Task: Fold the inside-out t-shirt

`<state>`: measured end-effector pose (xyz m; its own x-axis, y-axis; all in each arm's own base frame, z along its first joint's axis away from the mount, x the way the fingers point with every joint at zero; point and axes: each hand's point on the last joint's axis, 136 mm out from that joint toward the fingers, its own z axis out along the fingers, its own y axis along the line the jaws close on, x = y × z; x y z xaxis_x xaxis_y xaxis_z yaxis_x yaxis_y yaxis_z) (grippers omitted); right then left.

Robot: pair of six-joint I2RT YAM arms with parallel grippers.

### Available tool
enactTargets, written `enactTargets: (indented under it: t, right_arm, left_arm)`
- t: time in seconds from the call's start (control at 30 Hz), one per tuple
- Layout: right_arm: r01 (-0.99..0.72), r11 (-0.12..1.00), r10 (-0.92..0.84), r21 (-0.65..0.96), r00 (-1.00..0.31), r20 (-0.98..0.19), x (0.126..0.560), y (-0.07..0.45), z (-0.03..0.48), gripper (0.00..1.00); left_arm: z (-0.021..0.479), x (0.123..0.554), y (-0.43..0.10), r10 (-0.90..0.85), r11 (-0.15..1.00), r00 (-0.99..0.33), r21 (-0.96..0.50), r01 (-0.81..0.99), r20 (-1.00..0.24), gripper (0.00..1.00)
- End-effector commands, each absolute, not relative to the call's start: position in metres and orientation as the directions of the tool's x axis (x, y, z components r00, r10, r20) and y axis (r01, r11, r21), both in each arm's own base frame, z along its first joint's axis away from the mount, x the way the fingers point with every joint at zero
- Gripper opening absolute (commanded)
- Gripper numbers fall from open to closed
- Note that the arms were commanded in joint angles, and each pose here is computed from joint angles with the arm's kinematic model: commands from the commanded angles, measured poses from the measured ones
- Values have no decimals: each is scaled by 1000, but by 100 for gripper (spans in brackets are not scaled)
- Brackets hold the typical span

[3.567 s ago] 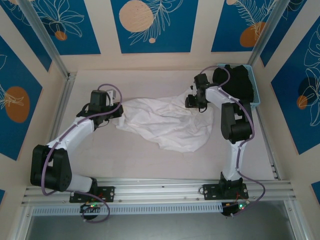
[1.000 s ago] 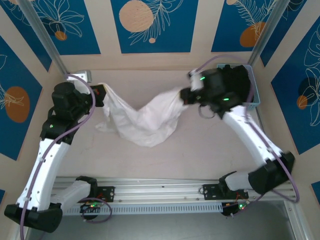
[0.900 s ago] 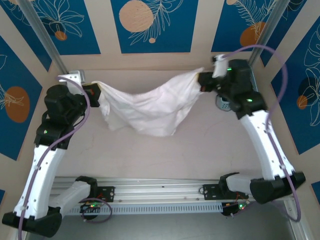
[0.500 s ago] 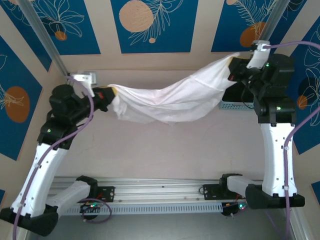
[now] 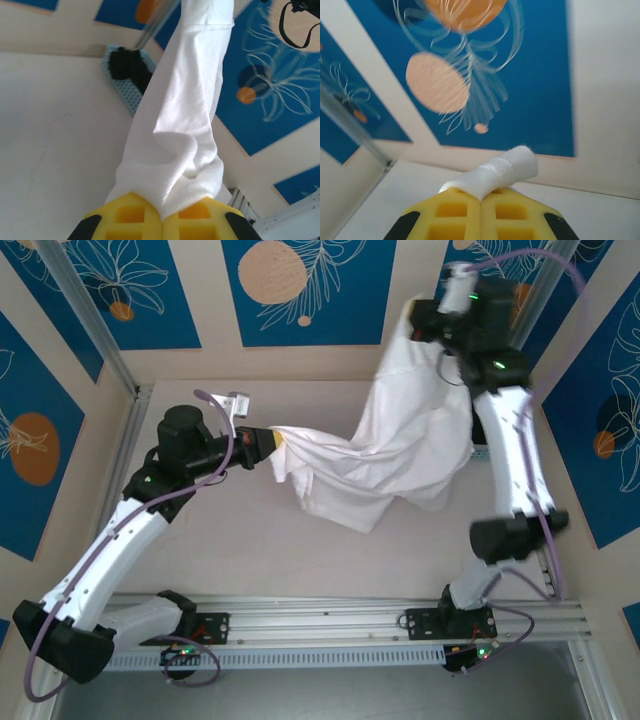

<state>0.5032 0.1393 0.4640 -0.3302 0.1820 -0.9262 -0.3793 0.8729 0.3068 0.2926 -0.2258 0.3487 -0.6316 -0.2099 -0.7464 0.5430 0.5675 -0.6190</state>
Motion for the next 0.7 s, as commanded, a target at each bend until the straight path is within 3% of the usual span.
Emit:
enactTargets:
  t: [0.0,0.1,0.23,0.4,0.67]
  right_arm:
    - [-500,790,50,355,-525,-850,540,227,374,13]
    - [-509,774,-40,376,-633,-773,559,266,305,34]
    - [-483,787,-119,384,-730,-673,548,270,254,56]
    - [-477,820,-201,317,-758,-620,494,265,211,59]
    - [-345,850,-194,397,-908,-372,345,239,122,59]
  left_arm:
    - [294,331,-189,-356,628,-684,-705,330,-637,0]
    - [240,348,-159,-428,671,-708,-723,168,-562,0]
    - [187,348,-138,-432,726,-734,-685,62,-524,0]
    - [152,339,-121,-441,763,-733,-646,-3,-518,0]
    - [119,325,-94,-439,814,-738,-574,-85,-513,0]
